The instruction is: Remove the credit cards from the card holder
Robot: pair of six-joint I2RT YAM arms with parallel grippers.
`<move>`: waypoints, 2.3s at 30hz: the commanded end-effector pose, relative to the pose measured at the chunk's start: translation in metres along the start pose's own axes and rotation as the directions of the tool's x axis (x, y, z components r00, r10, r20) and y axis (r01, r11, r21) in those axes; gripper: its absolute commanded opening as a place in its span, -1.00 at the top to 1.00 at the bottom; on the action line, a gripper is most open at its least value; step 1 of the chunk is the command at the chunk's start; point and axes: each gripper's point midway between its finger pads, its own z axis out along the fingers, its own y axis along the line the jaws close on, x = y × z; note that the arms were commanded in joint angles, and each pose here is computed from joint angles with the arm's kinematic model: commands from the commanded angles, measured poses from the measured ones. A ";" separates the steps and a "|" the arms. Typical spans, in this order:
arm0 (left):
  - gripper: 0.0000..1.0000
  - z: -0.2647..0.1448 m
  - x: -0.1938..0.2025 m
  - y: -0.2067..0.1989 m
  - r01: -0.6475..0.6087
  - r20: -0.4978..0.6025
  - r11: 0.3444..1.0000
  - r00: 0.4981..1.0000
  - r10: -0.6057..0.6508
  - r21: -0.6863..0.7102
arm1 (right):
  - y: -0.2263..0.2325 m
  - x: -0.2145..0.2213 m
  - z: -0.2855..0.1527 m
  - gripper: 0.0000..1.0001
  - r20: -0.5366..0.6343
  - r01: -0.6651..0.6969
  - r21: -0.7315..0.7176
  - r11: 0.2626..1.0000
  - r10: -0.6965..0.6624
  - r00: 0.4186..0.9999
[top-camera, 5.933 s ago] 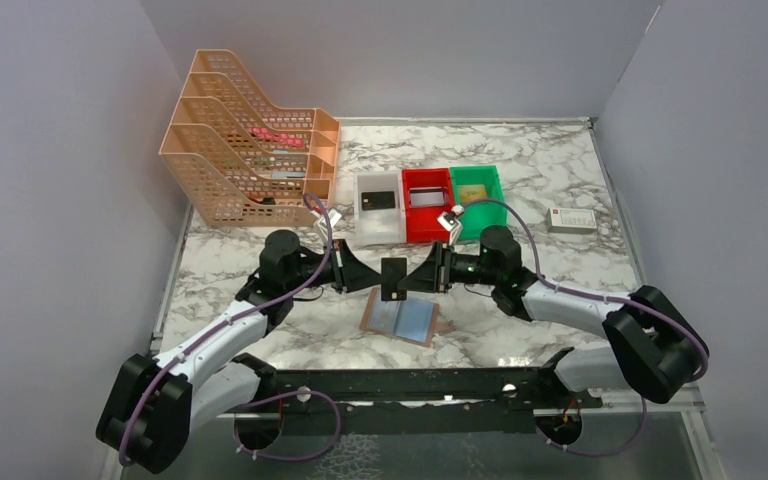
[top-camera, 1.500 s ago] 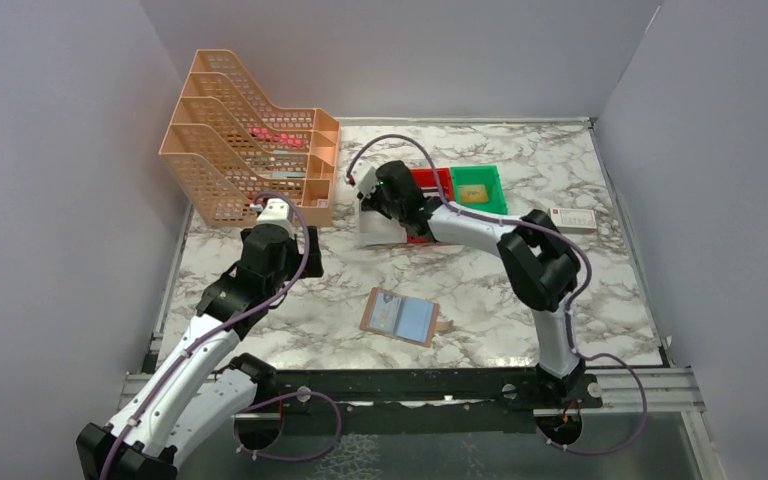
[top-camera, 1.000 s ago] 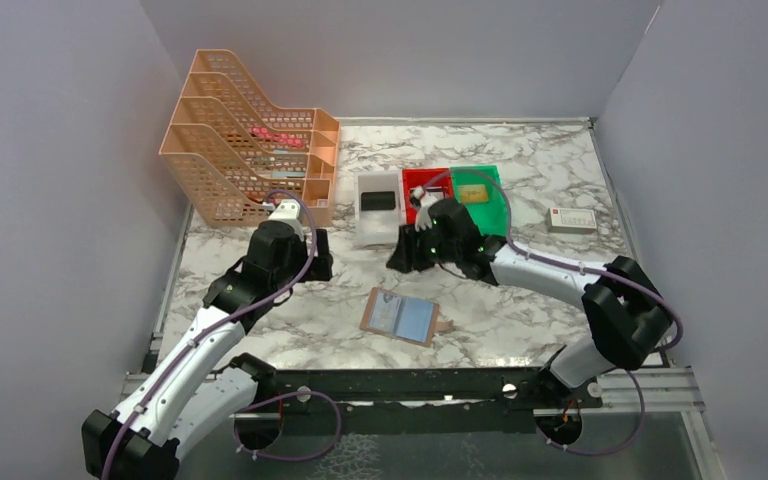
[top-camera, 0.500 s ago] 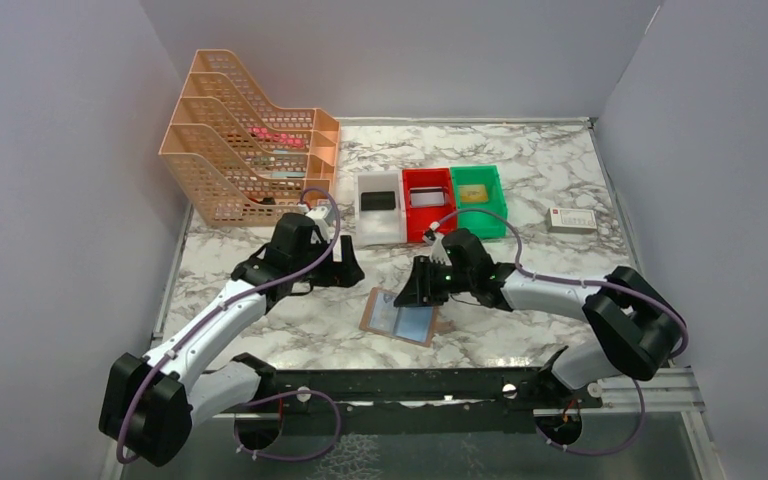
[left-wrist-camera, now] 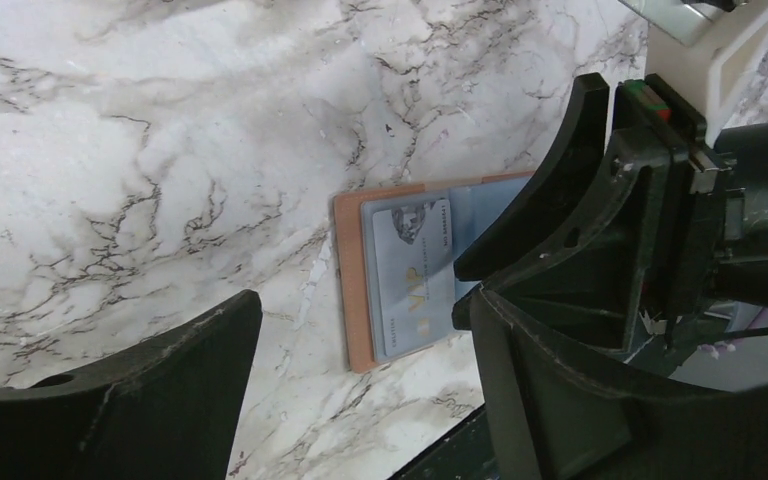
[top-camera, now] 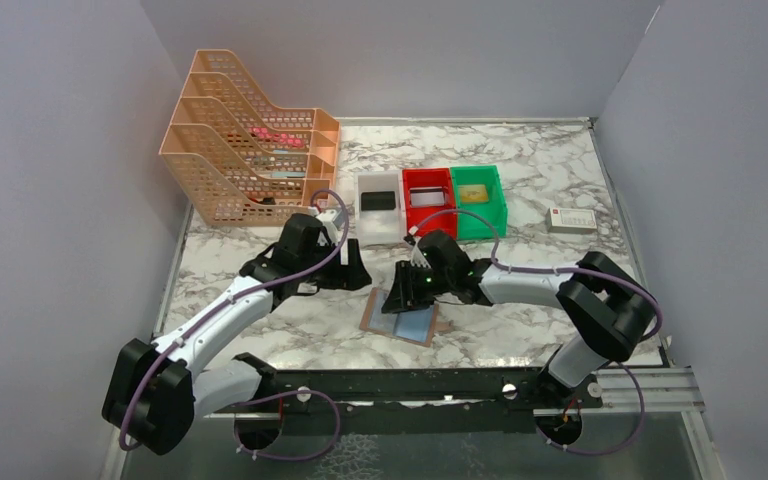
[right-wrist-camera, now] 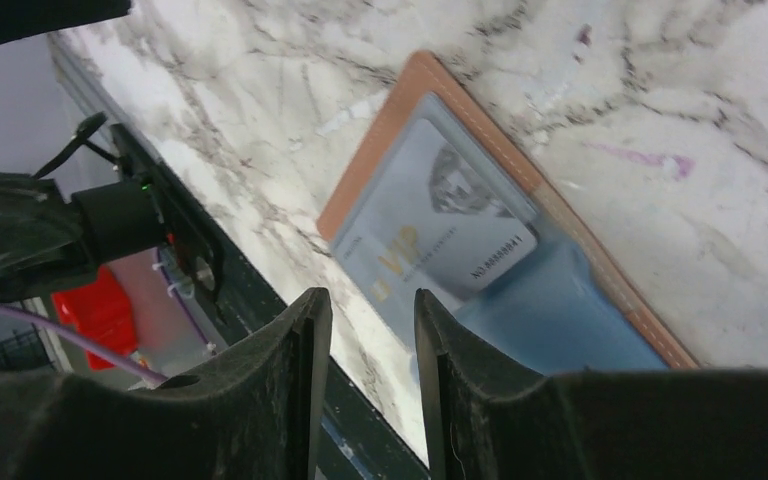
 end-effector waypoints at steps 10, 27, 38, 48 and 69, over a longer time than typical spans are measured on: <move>-0.44 0.033 0.041 -0.033 -0.071 -0.149 0.992 0.985 0.086 0.101 | -0.057 0.027 0.002 0.26 0.069 -0.187 0.187 0.964 0.177 0.982; 0.19 0.064 0.087 -0.028 -0.094 -0.275 0.993 0.955 0.112 0.076 | -0.057 0.030 0.005 0.48 0.132 -0.300 0.109 0.948 0.286 0.949; 0.74 0.062 0.095 -0.021 -0.051 -0.267 0.998 0.962 0.057 0.029 | -0.042 0.027 0.007 0.59 0.137 -0.362 -0.014 0.932 0.361 0.923; 1.00 0.060 0.096 -0.014 -0.011 -0.229 1.000 0.973 0.005 -0.024 | -0.038 0.024 0.005 0.98 0.154 -0.355 -0.036 0.934 0.356 0.922; 1.00 0.056 0.091 -0.001 0.000 -0.186 0.994 0.982 -0.021 -0.107 | -0.054 0.029 -0.015 0.98 0.179 -0.320 0.063 0.945 0.304 0.935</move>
